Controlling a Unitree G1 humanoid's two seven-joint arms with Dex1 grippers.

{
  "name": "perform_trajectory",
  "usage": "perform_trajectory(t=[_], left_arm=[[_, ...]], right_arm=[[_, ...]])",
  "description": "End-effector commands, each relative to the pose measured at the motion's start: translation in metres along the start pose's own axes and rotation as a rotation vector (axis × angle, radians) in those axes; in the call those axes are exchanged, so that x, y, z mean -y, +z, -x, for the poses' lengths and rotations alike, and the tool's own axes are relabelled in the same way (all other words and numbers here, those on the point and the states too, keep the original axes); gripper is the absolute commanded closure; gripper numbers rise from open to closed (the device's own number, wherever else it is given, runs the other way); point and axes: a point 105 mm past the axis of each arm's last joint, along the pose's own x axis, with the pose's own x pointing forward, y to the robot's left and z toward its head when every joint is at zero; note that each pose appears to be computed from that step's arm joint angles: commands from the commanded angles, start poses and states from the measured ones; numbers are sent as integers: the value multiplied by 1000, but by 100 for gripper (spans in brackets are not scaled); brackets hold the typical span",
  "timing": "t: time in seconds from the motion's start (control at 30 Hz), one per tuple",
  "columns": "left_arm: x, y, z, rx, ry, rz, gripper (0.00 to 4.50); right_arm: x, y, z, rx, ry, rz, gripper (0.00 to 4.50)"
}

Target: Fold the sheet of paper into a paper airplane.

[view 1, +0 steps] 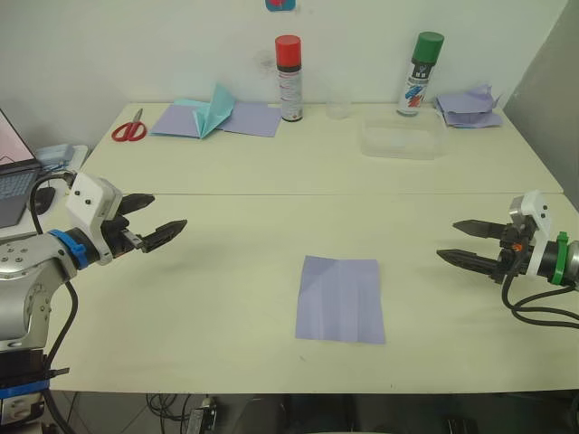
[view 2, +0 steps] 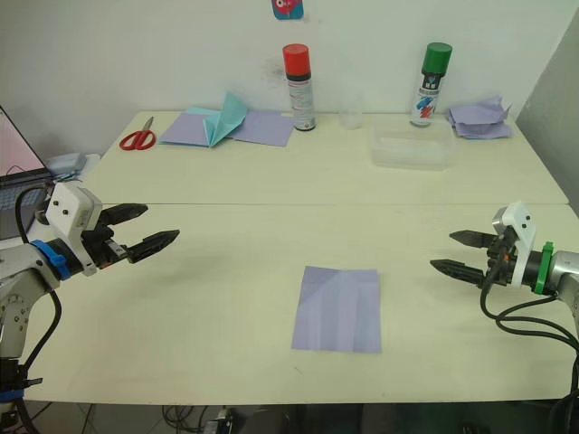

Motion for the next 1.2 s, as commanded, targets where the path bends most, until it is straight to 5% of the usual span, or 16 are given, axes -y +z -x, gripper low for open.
perform_trajectory(t=[0.03,0.5,0.63,0.77,0.9,1.2], left_arm=[[-4,6,3,18,10,-43,0],[6,24,-3,98,-35,44,0],[25,25,-9,97,-100,32,0],[74,36,-32,134,-270,17,0],[125,45,-51,154,-447,-11,86],[196,27,-82,102,-642,-23,389]], right_arm=[[1,10,4,37,-22,34,3],[0,-5,7,-35,-12,51,3],[-10,-4,3,-35,21,43,3],[-19,-17,-3,-65,59,40,3],[-25,-22,-11,-59,73,23,0],[-36,-32,-23,-90,146,54,0]])
